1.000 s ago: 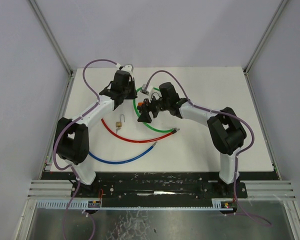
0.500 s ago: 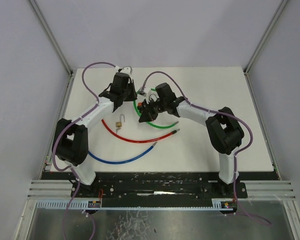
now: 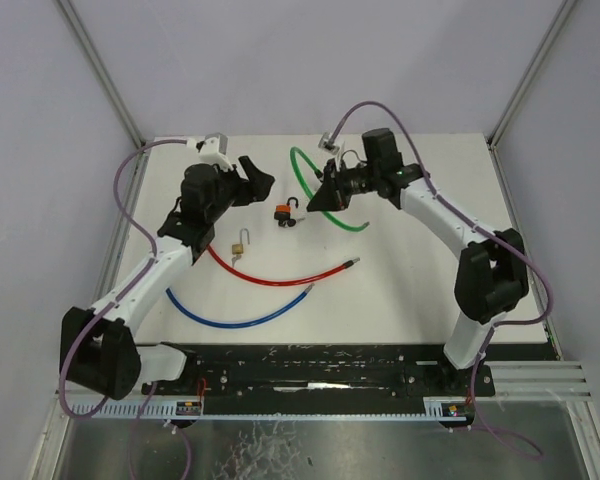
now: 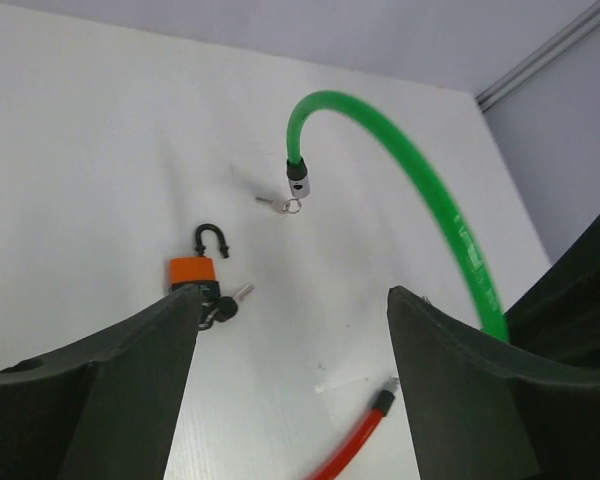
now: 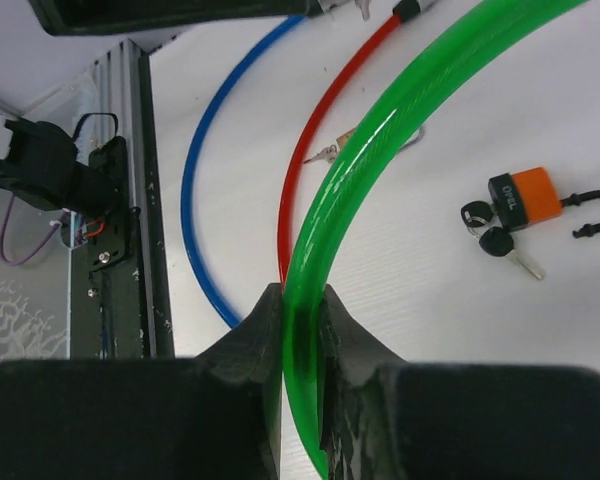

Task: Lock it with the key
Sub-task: Pick up the lock from the center of the board, then lock the lock.

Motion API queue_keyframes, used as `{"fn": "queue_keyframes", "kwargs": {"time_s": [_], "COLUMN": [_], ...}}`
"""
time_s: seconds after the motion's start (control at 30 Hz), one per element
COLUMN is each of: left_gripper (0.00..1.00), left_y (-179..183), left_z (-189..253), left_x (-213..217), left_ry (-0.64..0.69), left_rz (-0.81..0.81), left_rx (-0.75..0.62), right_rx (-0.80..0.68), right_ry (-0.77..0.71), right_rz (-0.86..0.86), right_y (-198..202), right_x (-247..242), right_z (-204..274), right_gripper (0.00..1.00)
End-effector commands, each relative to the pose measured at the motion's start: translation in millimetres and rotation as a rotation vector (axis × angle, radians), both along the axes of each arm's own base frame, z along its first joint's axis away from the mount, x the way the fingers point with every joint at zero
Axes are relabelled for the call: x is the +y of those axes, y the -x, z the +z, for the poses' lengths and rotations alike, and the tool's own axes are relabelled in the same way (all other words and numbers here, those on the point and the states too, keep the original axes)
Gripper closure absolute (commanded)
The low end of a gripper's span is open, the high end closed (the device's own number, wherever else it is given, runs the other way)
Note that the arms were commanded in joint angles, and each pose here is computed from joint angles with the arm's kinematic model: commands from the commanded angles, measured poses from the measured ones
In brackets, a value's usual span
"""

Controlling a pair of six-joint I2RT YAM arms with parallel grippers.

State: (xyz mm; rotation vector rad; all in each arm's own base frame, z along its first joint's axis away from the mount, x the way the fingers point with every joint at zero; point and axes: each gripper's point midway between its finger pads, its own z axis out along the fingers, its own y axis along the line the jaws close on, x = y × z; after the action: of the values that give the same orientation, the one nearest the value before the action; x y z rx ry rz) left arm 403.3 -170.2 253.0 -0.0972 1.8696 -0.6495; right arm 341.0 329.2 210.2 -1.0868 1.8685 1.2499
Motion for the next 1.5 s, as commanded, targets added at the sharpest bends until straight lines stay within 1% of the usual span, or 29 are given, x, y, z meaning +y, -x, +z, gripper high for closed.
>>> {"fn": "queue_keyframes", "kwargs": {"time_s": [0.0, 0.1, 0.23, 0.33, 0.4, 0.47, 0.57, 0.73, 0.93, 0.97, 1.03, 1.07, 1.17, 1.2, 1.3, 1.37, 1.43, 1.47], "left_gripper": [0.24, 0.22, 0.21, 0.12, 0.08, 0.06, 0.0, 0.0, 0.0, 0.02, 0.09, 0.16, 0.31, 0.35, 0.41, 0.48, 0.58, 0.67], "left_y": [19.0, 38.8, 65.9, 76.3, 78.4, 72.1, 55.1, 32.9, 12.2, 8.0, 0.1, -4.1, -20.3, -23.9, -25.9, -24.8, -21.5, -19.9], "left_z": [45.2, 54.6, 59.6, 72.6, 78.6, 86.0, 92.3, 95.4, 96.3, 95.2, 94.8, 93.2, 83.8, 80.7, 75.9, 75.2, 77.5, 79.5], "left_x": [-5.1, -14.1, -25.3, -25.5, -33.4, -43.9, -59.7, -73.2, -93.4, -96.0, -100.1, -102.4, -108.4, -110.1, -114.5, -116.7, -118.6, -118.8], "left_ry": [0.113, 0.138, 0.098, 0.04, 0.016, 0.039, 0.108, 0.212, 0.273, 0.279, 0.289, 0.295, 0.302, 0.307, 0.33, 0.343, 0.344, 0.342], "left_rz": [-0.063, -0.16, -0.302, -0.332, -0.384, -0.437, -0.502, -0.536, -0.614, -0.621, -0.633, -0.638, -0.641, -0.645, -0.674, -0.697, -0.719, -0.727], "left_rx": [-0.197, -0.307, -0.562, -0.786, -0.874, -0.885, -0.843, -0.834, -0.822, -0.817, -0.812, -0.801, -0.75, -0.735, -0.728, -0.734, -0.748, -0.759], "right_rx": [-0.202, -0.24, -0.236, -0.227, -0.217, -0.212, -0.176, -0.124, -0.065, -0.061, -0.057, -0.056, -0.05, -0.047, -0.045, -0.043, -0.042, -0.038], "right_ry": [-0.135, -0.176, -0.211, -0.241, -0.257, -0.282, -0.313, -0.345, -0.36, -0.361, -0.361, -0.362, -0.363, -0.363, -0.363, -0.364, -0.364, -0.364], "right_rz": [0.121, 0.158, 0.203, 0.23, 0.242, 0.258, 0.28, 0.314, 0.343, 0.345, 0.348, 0.35, 0.356, 0.358, 0.365, 0.367, 0.365, 0.361], "right_y": [21.1, 34.5, 56.7, 75.8, 86.6, 96.3, 108.4, 117.4, 122.0, 122.5, 123.0, 123.5, 124.2, 124.4, 125.3, 125.4, 124.7, 123.5], "right_x": [-22.2, -42.4, -54.1, -58.0, -60.4, -62.0, -63.7, -64.5, -65.1, -65.3, -65.5, -65.4, -65.7, -65.7, -66.1, -66.1, -66.1, -65.7], "right_z": [89.9, 123.5, 147.4, 163.4, 172.5, 182.2, 185.4, 186.8, 186.2, 185.7, 185.3, 185.9, 186.0, 185.8, 186.3, 186.3, 185.8, 185.2], "right_gripper": [1.0, 1.0, 1.0, 1.0, 1.0, 1.0, 1.0, 1.0, 1.0, 1.0, 1.0, 1.0, 1.0, 1.0, 1.0, 1.0, 1.0, 1.0]}}
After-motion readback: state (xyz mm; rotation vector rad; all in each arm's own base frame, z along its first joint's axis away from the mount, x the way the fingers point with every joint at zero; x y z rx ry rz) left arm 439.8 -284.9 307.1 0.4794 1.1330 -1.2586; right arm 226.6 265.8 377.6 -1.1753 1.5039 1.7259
